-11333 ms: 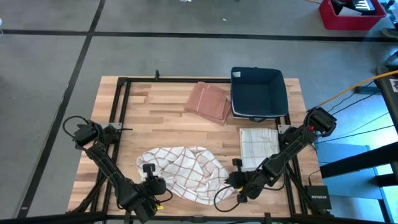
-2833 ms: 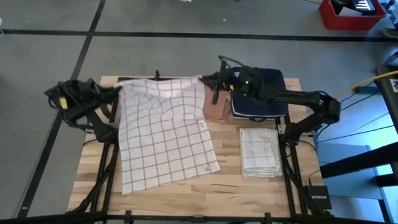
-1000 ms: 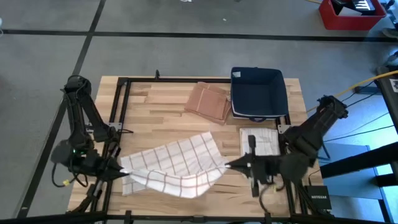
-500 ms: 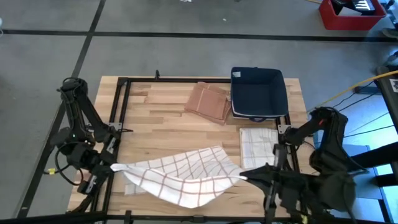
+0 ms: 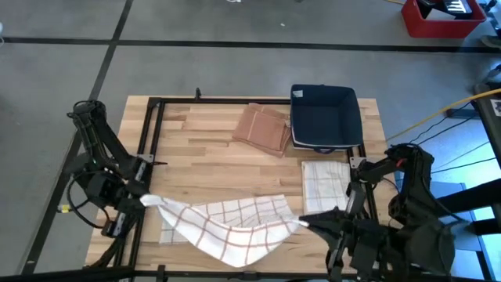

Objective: Fold towel
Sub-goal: Fold the white towel

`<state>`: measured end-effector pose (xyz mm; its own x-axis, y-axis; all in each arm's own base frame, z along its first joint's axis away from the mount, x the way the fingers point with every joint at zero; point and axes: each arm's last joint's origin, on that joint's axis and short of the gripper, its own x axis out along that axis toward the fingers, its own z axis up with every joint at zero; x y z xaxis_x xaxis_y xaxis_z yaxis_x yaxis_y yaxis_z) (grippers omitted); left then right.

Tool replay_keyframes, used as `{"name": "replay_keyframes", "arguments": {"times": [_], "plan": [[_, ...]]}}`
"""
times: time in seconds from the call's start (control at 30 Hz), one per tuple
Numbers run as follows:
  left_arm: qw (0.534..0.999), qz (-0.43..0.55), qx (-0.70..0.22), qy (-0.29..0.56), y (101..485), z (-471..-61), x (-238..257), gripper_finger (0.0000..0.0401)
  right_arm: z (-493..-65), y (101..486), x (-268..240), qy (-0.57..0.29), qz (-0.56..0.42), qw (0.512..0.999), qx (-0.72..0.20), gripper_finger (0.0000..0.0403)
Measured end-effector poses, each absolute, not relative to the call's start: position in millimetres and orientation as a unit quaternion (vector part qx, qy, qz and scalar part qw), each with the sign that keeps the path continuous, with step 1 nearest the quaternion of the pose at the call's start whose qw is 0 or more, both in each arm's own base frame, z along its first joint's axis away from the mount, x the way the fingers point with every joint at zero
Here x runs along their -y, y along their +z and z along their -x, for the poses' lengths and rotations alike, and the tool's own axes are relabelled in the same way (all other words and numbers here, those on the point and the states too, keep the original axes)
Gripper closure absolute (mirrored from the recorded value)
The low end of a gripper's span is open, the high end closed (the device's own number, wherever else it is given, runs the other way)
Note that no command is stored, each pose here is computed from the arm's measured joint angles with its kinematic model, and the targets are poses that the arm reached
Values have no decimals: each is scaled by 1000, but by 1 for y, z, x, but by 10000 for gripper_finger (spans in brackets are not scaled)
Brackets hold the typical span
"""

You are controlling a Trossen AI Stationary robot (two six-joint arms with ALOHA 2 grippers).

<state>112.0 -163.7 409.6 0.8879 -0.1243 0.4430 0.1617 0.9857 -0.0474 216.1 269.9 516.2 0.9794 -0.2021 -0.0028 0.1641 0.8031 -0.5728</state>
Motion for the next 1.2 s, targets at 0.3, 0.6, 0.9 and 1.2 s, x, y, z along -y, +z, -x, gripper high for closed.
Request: {"name": "replay_keyframes", "arguments": {"times": [0.3, 0.6, 0.9, 1.2], "plan": [[968, -50, 245, 34, 466, -105, 141, 396, -239, 527, -244, -150, 357, 921, -40, 400], [960, -40, 269, 61, 511, -93, 121, 396, -249, 544, -210, -218, 337, 915, -45, 400], [952, -46, 282, 110, 550, -80, 92, 396, -203, 609, -152, -266, 239, 934, 19, 400], [959, -71, 240, 131, 552, -82, 90, 396, -170, 629, -119, -309, 208, 928, 19, 400]]}}
